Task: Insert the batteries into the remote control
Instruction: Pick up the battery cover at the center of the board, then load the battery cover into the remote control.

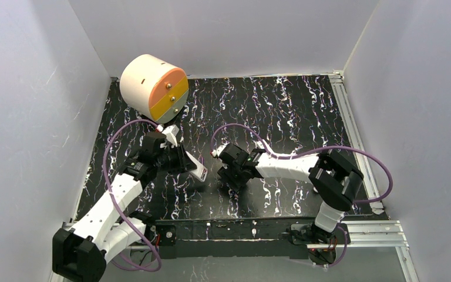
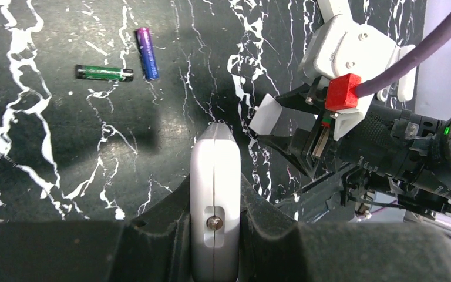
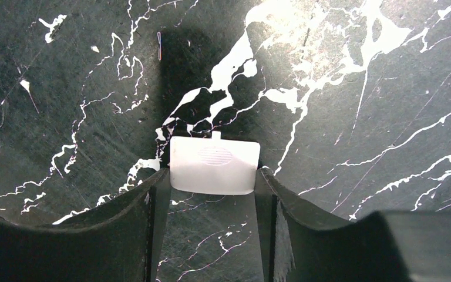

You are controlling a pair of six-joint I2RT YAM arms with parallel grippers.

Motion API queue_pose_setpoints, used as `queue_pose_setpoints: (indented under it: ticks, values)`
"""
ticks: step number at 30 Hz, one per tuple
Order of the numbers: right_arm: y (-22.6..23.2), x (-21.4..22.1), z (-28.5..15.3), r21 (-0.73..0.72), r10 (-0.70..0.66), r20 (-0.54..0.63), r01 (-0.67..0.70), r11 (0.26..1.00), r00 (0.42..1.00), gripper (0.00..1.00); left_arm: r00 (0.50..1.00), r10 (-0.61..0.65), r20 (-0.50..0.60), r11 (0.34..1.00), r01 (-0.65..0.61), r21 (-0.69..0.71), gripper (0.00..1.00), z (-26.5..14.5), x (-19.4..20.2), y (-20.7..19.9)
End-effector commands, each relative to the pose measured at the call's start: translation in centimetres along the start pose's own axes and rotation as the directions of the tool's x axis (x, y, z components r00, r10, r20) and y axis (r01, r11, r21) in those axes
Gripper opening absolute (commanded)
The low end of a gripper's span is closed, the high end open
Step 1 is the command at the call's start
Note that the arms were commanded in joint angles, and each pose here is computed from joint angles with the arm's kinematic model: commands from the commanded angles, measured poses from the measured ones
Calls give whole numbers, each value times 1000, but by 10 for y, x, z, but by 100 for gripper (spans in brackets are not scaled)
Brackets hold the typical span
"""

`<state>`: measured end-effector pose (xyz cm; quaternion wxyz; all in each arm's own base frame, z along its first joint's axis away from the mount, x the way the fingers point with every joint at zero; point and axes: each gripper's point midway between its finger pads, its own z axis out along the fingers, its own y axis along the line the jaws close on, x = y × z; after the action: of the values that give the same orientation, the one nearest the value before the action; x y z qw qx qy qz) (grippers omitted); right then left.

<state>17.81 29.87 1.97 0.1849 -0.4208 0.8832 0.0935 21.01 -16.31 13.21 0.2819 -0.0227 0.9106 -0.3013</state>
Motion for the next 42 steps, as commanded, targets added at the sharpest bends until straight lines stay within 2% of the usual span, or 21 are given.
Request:
queue_pose_setpoints:
  ticks: [1, 6, 12, 18, 24, 37, 42]
  values:
    - [-7, 28, 7, 17, -20, -66, 21, 1000, 998, 48, 997, 59, -52, 988, -51, 143, 0, 1, -3, -24]
    - [-1, -9, -38, -29, -48, 133, 52, 998, 990, 47, 987, 61, -148, 942, -8, 336, 0, 12, 1, -55]
    - [12, -14, -78, -104, -84, 255, 113, 988, 963, 47, 969, -19, -246, 907, 120, 404, 0, 42, 12, -64]
    - [18, -5, -79, -123, -104, 247, 137, 983, 963, 47, 946, -21, -325, 912, 151, 381, 0, 67, 34, -71]
    - [15, -6, -70, -104, -101, 237, 128, 986, 966, 47, 947, -63, -316, 928, 172, 331, 0, 84, 39, -60]
    - [23, -34, -58, -116, -122, 331, 169, 979, 936, 47, 953, -73, -295, 927, 174, 333, 0, 79, 49, -53]
    - [32, -33, -52, -161, -130, 328, 191, 968, 936, 47, 956, -71, -285, 920, 173, 352, 0, 76, 50, -55]
